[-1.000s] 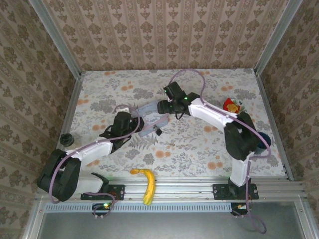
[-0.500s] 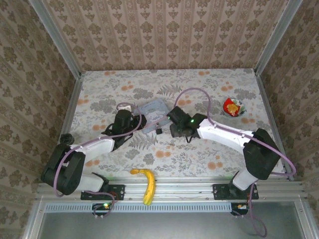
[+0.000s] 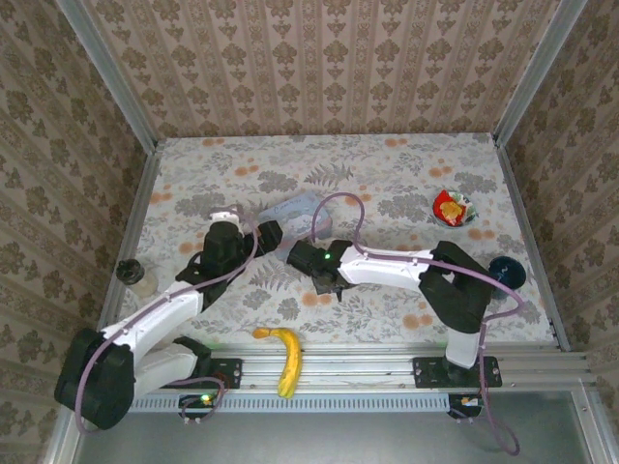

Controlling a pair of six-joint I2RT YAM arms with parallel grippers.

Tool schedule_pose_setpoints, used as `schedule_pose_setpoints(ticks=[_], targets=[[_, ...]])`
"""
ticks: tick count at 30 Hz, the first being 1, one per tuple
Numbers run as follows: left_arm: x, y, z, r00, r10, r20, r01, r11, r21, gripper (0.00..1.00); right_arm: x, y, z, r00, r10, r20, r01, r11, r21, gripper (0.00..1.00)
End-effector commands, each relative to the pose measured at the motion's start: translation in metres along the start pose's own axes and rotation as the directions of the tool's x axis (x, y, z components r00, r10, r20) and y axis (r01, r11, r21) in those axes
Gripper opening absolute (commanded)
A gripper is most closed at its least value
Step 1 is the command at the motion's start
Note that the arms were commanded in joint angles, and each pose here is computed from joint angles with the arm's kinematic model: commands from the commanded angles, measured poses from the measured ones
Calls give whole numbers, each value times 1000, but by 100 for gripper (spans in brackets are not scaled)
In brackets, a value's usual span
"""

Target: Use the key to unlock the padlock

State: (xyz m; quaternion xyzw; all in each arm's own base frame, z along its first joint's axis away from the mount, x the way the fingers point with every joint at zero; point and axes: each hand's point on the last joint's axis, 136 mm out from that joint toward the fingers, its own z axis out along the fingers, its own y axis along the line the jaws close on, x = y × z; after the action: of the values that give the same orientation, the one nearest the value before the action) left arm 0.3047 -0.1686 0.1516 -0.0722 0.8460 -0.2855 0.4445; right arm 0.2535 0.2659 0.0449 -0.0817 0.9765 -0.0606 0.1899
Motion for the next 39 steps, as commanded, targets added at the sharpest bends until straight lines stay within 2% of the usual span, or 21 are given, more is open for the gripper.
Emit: schedule_pose_setpoints(ticks=[1, 10, 22, 33, 39], targets=[[9, 21, -7, 1000, 18, -9, -19, 997, -73, 100, -12, -7, -1, 996, 61, 57, -65, 996, 65, 55], [20, 31, -12, 1000, -4, -14, 3, 997, -78, 100, -20, -6, 16, 993, 94, 73, -101, 989, 103, 52], [25, 33, -9, 1000, -19, -25, 17, 997, -79, 100, -1, -25, 23, 991, 123, 57, -130, 980, 153, 45], [27, 33, -7, 999, -38, -27, 36, 996, -76, 100, 11, -31, 13, 988, 146, 43, -150, 982, 118, 43], [28, 34, -8, 999, -37, -27, 35, 997, -76, 100, 11, -27, 7, 983, 176, 52, -178, 982, 54, 43]])
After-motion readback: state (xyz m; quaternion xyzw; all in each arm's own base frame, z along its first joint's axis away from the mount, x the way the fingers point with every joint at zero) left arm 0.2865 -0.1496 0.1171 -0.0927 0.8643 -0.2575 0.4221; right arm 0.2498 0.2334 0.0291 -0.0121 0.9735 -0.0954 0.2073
